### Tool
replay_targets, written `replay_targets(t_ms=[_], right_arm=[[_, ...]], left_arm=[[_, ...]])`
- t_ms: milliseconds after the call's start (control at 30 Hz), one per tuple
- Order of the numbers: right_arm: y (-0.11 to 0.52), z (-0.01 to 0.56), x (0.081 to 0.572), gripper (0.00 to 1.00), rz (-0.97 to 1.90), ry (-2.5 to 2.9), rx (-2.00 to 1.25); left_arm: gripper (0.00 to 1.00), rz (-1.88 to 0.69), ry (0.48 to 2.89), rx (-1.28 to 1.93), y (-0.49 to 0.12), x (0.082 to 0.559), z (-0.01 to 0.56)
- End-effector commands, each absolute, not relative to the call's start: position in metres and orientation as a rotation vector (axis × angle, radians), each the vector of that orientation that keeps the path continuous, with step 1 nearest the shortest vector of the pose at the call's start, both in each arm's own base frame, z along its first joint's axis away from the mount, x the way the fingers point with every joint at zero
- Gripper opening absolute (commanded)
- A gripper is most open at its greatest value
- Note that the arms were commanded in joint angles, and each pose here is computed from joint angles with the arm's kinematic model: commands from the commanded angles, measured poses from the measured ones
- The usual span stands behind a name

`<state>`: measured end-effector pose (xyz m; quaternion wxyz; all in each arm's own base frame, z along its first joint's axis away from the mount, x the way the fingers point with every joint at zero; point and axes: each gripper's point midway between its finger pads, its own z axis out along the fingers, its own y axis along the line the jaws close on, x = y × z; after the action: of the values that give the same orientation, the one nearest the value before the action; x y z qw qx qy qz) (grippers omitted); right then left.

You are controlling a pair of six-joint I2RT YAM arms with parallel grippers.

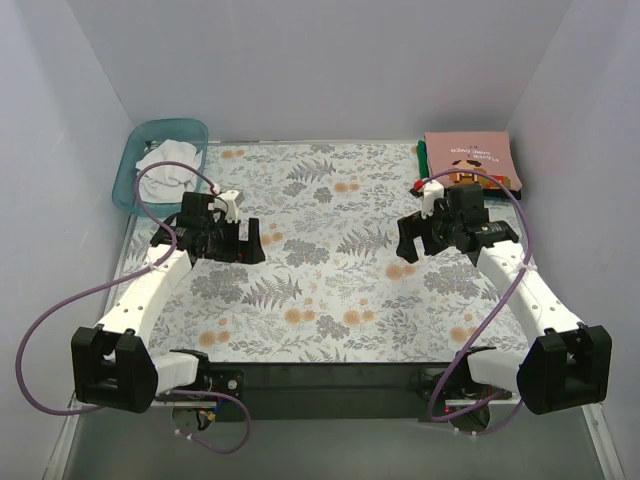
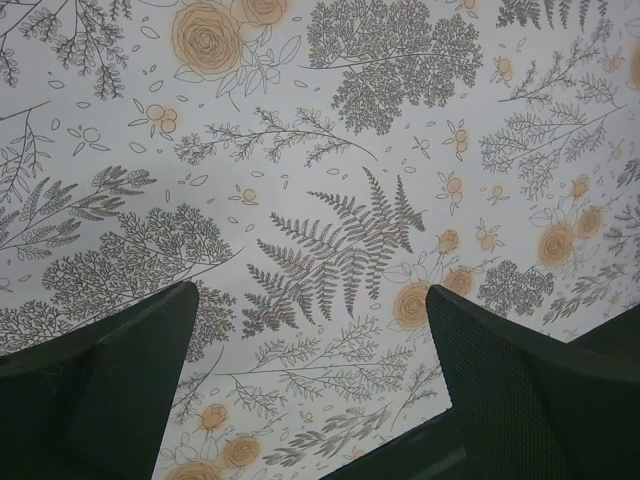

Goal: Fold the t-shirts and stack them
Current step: Grab the tshirt from the pile

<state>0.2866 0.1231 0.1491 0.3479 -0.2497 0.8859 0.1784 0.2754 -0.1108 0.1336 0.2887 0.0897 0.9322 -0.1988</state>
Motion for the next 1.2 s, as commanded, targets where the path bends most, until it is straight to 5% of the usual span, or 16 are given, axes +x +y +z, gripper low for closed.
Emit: replay_targets(t_ms=[0,300,600,833,1167], right_arm=[[0.126,0.158,0.291,0.98,0.464,2.248,-0.672],[0.124,0.145,0.294,0.98,0.456,2.304,-0.690],[0.127,0.134,0.297,0.98,0.483,2.347,-0.700],[0.133,0.128,0.298,0.98,0.531,2.371,-0.704],[0.135,0.112,0.303,0.98,0.560,2.442,-0.694]], left_arm=[[0.98,-0.540,2.436,0.321,-0.115,0.289,0.159],[0.98,-0.400,2.291,0.259,-0.101,0.381,0.229],[0.98,-0.225,2.016,-0.071,0.016,0.527,0.314],[0.98,-0.124,1.986,-0.348,0.133,0.593,0.264],[0.98,0.091,2.117,-0.328,0.180,0.624,0.122]])
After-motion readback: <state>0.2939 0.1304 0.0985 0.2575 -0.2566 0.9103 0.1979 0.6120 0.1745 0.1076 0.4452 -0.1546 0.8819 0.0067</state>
